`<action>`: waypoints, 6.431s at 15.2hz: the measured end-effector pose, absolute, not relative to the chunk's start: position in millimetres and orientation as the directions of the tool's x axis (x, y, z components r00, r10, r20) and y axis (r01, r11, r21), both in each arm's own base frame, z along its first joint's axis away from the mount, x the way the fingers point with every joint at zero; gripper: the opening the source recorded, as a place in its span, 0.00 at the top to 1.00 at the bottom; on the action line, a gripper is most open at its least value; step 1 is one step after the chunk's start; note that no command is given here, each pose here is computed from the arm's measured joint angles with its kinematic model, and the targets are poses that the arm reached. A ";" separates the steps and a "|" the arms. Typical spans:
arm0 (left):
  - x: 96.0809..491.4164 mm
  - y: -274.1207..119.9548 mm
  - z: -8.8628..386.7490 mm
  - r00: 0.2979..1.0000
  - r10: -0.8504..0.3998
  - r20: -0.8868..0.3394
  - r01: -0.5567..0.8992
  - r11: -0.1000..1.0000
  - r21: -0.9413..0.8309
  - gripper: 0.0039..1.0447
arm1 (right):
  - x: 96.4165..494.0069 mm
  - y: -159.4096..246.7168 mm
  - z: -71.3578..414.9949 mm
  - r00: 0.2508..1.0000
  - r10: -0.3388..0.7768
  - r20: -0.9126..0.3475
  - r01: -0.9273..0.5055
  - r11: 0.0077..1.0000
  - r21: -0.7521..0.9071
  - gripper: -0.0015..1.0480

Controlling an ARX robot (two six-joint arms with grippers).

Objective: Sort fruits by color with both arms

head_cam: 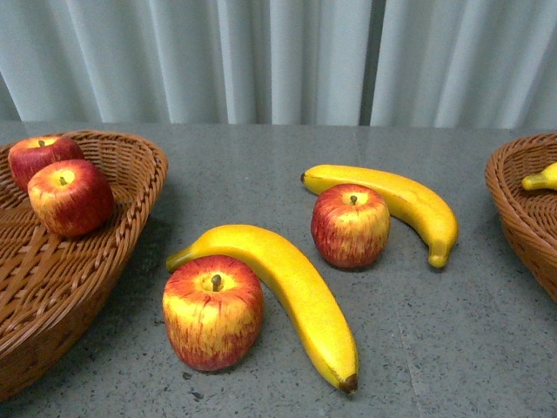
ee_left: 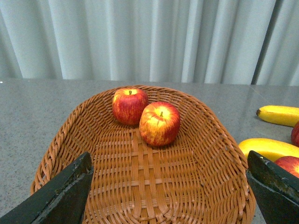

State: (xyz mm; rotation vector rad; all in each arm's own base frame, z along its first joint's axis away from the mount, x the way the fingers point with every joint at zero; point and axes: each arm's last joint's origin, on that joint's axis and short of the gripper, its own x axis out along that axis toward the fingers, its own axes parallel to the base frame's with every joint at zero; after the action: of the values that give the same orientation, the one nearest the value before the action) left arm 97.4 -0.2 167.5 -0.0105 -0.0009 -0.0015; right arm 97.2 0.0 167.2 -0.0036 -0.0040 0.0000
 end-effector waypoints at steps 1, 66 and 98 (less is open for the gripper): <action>97.4 -0.2 167.5 1.000 -0.002 0.001 0.002 1.000 -0.010 0.06 | 97.2 0.0 167.2 1.000 0.000 0.004 0.000 1.000 -0.004 0.06; 260.5 -108.0 244.2 0.849 -0.446 -0.282 0.518 0.806 0.286 0.39 | 97.2 0.0 167.2 1.000 0.000 0.004 0.000 1.000 0.000 0.06; 360.0 -207.9 162.0 0.535 -0.633 -0.559 0.799 0.594 0.093 0.06 | 97.2 0.0 167.2 1.000 0.000 0.004 0.000 1.000 0.000 0.06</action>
State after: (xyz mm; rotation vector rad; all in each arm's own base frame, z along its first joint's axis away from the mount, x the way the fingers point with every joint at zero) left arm 360.0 -207.9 162.0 0.3603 0.5088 -0.8746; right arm 97.2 0.0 167.2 -0.0002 -0.0040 -0.0004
